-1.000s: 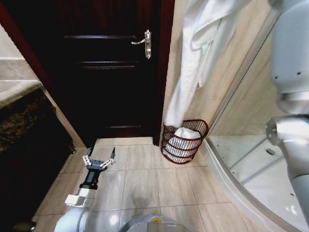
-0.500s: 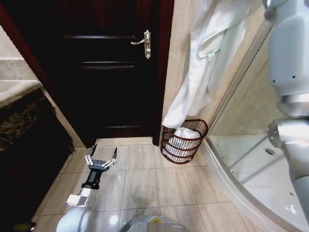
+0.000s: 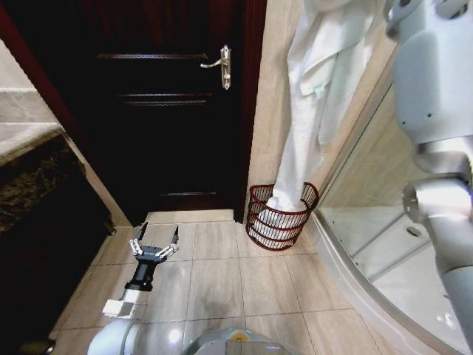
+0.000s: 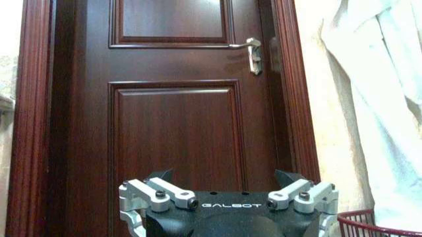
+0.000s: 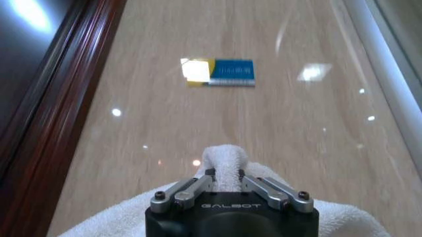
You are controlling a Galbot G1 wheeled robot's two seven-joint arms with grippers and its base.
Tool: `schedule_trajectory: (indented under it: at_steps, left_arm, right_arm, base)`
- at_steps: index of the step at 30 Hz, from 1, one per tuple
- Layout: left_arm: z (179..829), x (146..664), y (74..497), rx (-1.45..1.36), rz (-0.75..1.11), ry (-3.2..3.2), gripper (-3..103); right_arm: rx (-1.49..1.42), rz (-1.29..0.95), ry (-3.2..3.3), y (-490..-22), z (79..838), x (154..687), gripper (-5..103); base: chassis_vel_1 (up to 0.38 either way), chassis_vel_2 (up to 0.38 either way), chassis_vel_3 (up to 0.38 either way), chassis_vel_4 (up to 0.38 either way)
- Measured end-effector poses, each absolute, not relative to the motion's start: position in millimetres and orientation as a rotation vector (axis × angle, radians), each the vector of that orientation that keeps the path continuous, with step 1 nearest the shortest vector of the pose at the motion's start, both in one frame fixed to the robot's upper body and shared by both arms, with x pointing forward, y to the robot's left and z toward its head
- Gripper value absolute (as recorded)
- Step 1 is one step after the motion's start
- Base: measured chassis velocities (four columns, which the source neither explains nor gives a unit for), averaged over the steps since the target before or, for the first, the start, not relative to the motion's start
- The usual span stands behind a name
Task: Discard the used towel into the hamper.
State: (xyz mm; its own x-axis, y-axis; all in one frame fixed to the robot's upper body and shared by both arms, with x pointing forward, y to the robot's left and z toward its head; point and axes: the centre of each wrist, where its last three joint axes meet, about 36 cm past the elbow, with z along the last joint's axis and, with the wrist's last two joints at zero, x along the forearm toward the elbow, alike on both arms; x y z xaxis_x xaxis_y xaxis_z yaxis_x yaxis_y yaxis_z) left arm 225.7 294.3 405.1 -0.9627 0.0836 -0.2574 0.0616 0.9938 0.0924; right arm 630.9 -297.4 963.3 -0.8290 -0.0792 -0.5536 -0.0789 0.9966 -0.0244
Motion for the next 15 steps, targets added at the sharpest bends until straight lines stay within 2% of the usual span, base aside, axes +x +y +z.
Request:
schedule_trajectory:
  at_steps: [5, 15]
  left_arm:
    - [405, 224, 296, 0.104, 0.129, 2.873, 100]
    - [405, 225, 291, 0.119, 0.137, 2.875, 100]
  right_arm:
    - [-0.111, -0.024, 2.613, -301, 911, 632, 7]
    - [-0.109, -0.008, 2.684, -305, 853, 634, 7]
  base:
    - [0.0, 0.0, 0.0, 0.0]
    - [0.0, 0.0, 0.0, 0.0]
